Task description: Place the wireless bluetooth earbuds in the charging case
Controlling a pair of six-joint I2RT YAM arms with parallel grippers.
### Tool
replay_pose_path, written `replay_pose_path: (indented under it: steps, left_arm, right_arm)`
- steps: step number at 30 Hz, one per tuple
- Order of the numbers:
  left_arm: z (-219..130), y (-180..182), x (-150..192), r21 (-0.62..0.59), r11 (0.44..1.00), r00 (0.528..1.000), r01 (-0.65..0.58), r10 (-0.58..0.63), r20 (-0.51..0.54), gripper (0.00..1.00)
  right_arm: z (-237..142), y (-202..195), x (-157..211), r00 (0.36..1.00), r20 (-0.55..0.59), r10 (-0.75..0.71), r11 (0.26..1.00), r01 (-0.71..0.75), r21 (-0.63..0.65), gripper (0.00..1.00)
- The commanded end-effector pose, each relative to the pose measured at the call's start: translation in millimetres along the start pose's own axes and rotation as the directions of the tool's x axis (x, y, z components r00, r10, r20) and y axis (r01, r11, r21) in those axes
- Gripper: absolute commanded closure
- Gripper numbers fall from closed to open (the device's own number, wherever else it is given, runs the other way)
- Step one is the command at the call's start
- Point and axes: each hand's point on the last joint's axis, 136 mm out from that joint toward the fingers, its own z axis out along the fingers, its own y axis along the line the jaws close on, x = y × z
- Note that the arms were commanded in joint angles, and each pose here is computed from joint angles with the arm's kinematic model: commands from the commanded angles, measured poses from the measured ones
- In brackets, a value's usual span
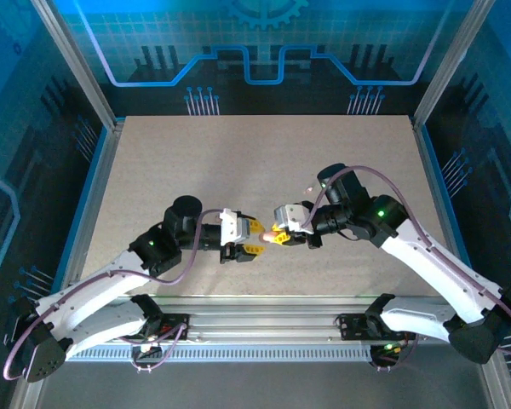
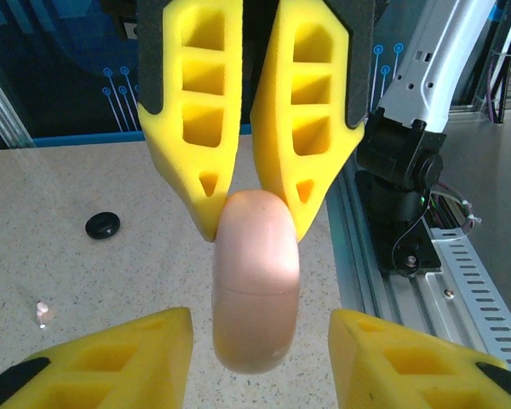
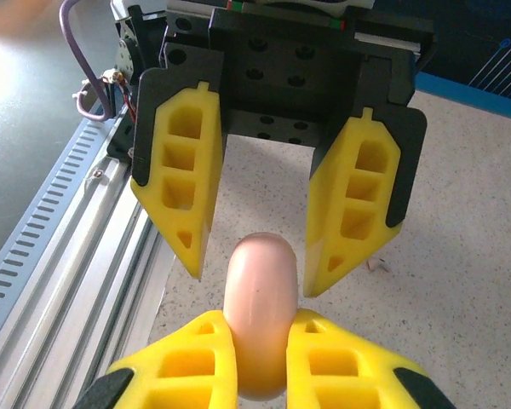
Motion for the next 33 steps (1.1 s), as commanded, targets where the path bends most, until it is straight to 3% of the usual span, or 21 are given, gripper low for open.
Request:
replay_pose_path:
  steps: [1,8,18,29,30,32,33]
  left_arm:
    - [2.0,-3.0,-8.4,0.024,1.0,1.0,-0.007,0.007,0.02,0.57]
    - [6.0,-3.4,-9.6,0.034,0.999,1.0,0.0,-0.001,0.031,0.63]
    - [8.4,-2.7,-14.6,0.037,0.999,0.998,0.007,-0.01,0.063,0.63]
    - [10.3,-3.6,-12.9,0.048,0.999,0.998,0.018,-0.02,0.051,0.8]
    - [10.2,-3.9,-12.9,0.049,0.999,0.998,0.018,-0.02,0.051,0.81]
    - [9.8,-3.7,-14.2,0.047,0.999,0.998,0.014,-0.016,0.054,0.82]
    - [9.7,-4.0,-14.2,0.046,0.999,0.998,0.013,-0.016,0.054,0.82]
  right_arm:
    - [-1.9,1.0,-8.2,1.0,0.004,-0.027,1.0,0.027,-0.007,0.91]
    - [-1.8,1.3,-12.0,0.999,0.018,-0.032,0.999,0.032,-0.01,0.91]
    - [0.8,2.1,-10.8,1.0,0.018,-0.024,1.0,0.025,-0.016,0.91]
    - [0.3,0.8,-12.9,0.999,0.03,-0.023,1.0,0.023,-0.006,0.91]
    - [0.4,-0.1,-12.7,0.999,0.029,-0.022,1.0,0.022,0.0,0.86]
    - [0.4,-1.3,-10.7,1.0,0.025,-0.018,1.0,0.018,0.013,0.61]
    - [1.1,-1.1,-9.6,1.0,0.023,-0.017,1.0,0.017,0.015,0.54]
